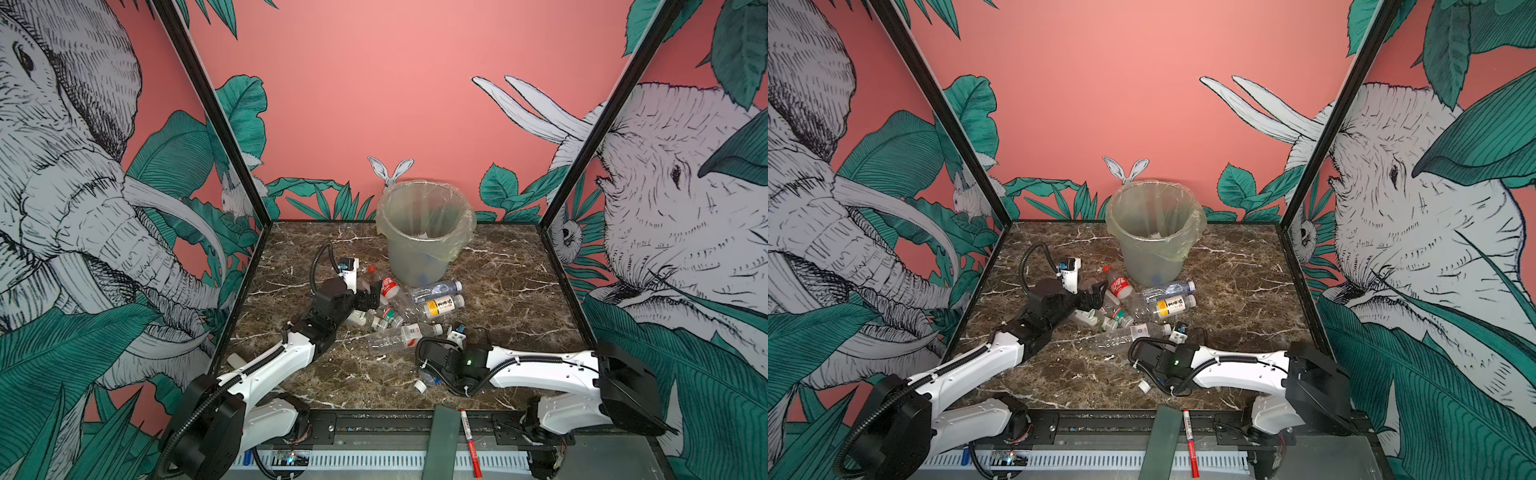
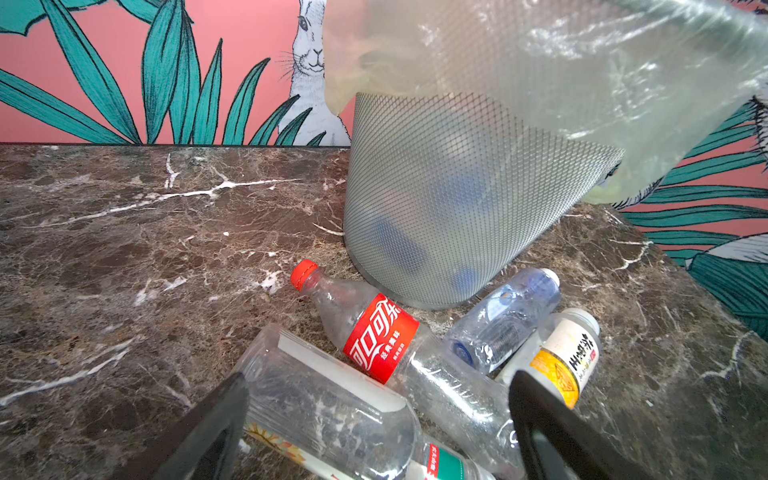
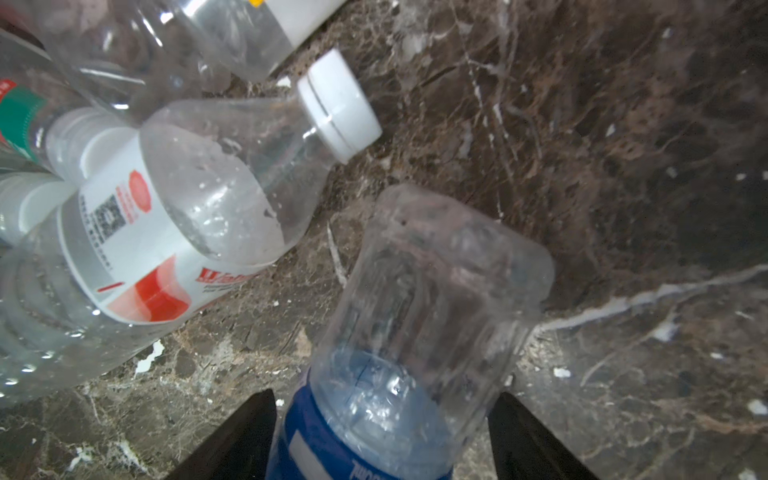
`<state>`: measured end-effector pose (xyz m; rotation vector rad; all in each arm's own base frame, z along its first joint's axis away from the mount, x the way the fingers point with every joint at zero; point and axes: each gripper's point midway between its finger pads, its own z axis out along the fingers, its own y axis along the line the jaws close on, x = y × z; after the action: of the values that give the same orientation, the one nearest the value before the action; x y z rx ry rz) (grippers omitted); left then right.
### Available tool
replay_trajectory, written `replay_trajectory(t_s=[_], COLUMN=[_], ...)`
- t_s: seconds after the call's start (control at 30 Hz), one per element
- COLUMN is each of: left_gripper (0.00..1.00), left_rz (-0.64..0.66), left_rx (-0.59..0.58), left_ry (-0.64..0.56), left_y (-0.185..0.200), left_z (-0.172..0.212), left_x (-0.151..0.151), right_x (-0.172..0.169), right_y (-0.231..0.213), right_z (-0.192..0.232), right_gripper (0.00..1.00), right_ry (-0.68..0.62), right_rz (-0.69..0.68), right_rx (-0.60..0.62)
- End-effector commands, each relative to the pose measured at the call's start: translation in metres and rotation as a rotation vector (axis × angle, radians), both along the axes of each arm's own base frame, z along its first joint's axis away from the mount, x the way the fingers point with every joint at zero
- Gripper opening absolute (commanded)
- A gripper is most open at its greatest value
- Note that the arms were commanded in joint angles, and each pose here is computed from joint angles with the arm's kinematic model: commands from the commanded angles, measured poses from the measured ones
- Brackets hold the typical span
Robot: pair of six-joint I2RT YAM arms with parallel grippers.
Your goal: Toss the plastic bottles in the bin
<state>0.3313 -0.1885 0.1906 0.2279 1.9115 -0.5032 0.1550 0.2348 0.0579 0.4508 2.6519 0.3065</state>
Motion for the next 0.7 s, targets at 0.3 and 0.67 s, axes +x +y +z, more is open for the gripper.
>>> replay_trajectory(t_s=[0.3,0.67], left_gripper=[0.99,0.99], left_rz=[0.005,0.006], left_rx=[0.001,0.002], left_ry=[0.008,0.018], left_y=[0.001,0.0], left_z=[-0.005,-0.008], left_x=[0.0,0.001], right_x=[0.013,0.029], right_y=[-0.046,-0.089], right_z=[-0.002,-0.002], right_gripper=[0.58,0.56], right_ry=[-0.009,-0.013], right_rz=[-0.139,-0.175], right_rx=[0.006,-0.051])
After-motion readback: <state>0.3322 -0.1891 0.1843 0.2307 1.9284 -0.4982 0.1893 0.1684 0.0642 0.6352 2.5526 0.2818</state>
